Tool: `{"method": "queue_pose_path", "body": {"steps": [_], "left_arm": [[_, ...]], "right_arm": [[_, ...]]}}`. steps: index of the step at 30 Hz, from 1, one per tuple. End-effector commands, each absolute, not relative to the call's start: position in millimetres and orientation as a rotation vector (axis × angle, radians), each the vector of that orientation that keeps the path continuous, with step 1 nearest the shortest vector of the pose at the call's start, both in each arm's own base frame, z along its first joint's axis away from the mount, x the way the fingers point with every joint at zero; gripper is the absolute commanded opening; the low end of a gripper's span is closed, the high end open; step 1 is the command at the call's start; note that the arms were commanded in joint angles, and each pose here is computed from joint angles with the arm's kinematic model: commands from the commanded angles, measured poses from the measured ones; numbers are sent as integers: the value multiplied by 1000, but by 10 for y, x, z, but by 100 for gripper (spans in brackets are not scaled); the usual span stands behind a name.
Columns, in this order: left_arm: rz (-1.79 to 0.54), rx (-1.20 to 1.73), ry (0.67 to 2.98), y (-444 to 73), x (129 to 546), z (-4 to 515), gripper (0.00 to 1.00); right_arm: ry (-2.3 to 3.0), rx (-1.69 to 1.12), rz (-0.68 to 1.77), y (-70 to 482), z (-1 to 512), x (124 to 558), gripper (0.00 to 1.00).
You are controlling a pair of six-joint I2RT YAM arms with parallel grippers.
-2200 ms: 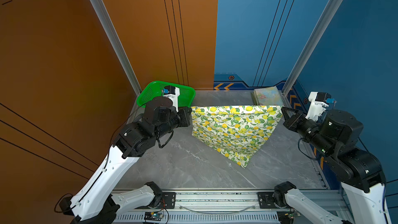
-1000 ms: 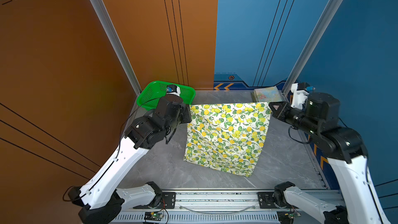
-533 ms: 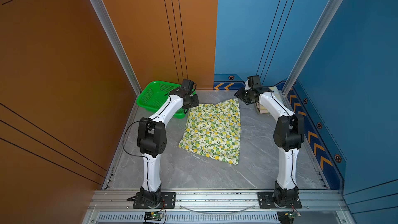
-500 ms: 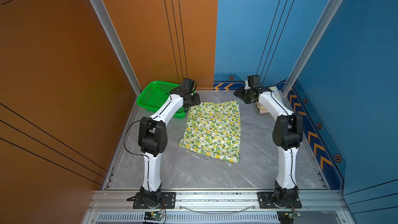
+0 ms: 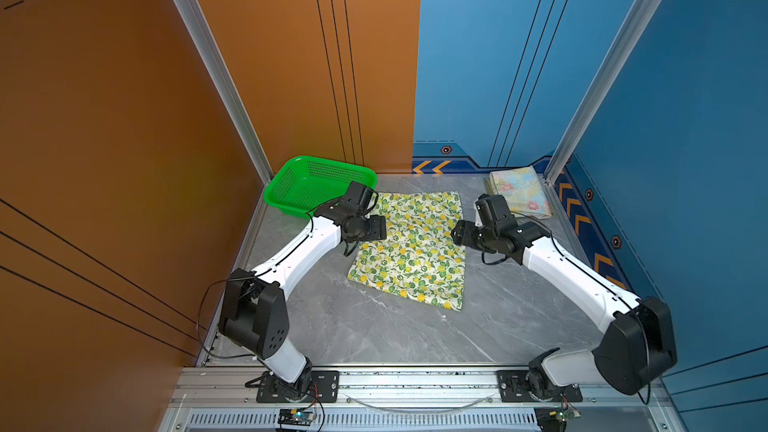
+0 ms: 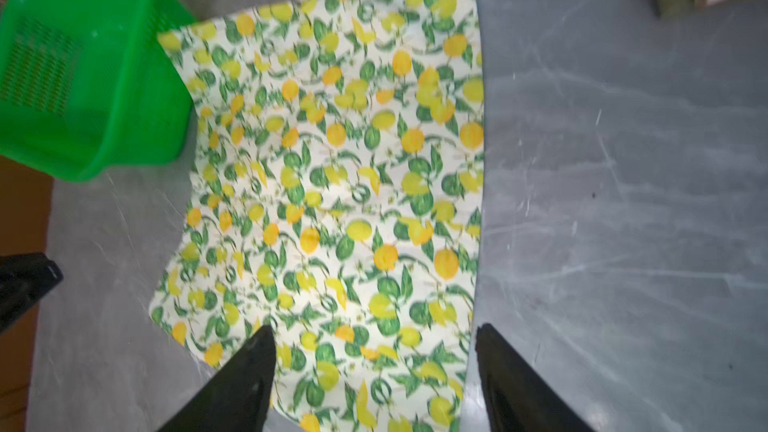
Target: Fold and stack the skirts
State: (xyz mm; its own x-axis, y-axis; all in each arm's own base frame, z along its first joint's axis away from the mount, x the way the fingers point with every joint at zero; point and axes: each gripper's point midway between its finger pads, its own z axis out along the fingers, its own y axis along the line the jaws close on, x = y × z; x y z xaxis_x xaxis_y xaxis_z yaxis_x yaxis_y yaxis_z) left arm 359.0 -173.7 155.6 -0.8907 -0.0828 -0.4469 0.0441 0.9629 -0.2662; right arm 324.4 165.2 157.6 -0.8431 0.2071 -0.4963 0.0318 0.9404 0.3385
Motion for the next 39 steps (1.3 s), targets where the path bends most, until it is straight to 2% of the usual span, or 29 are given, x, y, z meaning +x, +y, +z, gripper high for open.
{"method": "queue_pose_path", "body": {"steps": [1, 5, 8, 19, 21, 24, 25, 28, 29, 30, 35, 39], "left_arm": [[-276, -61, 2692, -1539, 3257, 1356, 78], [-222, -89, 2751, -1403, 2928, 1079, 78], [-181, -102, 2781, -1331, 2805, 916, 78], [-131, -154, 2856, -1273, 2805, 472, 77], [-138, -163, 2855, -1277, 2844, 435, 75], [-139, -153, 2857, -1295, 2907, 406, 59], [-135, -148, 2859, -1296, 2926, 400, 47], [-157, -130, 2845, -1336, 2980, 468, 14], [-162, -125, 2834, -1344, 3002, 528, 5], [-163, -118, 2823, -1345, 3014, 600, 0], [-210, -81, 2732, -1418, 3161, 1095, 0], [-206, -83, 2725, -1419, 3361, 1168, 0]], "right_arm": [[2647, 217, 310, 1486, 1186, 2758, 70], [2713, 204, 329, 1553, 916, 2335, 63], [2736, 211, 360, 1606, 779, 2196, 59], [2787, 212, 440, 1866, 473, 2100, 51], [2789, 209, 443, 1902, 416, 2107, 50], [2799, 210, 474, 1982, 364, 2113, 46], [2800, 202, 478, 2008, 363, 2116, 41], [2775, 197, 470, 2004, 435, 2151, 11], [2749, 204, 468, 1982, 507, 2180, 4], [2729, 208, 475, 1966, 580, 2200, 0], [2668, 284, 519, 1776, 946, 2376, 0], [2653, 363, 538, 1613, 1004, 2600, 0]]}}
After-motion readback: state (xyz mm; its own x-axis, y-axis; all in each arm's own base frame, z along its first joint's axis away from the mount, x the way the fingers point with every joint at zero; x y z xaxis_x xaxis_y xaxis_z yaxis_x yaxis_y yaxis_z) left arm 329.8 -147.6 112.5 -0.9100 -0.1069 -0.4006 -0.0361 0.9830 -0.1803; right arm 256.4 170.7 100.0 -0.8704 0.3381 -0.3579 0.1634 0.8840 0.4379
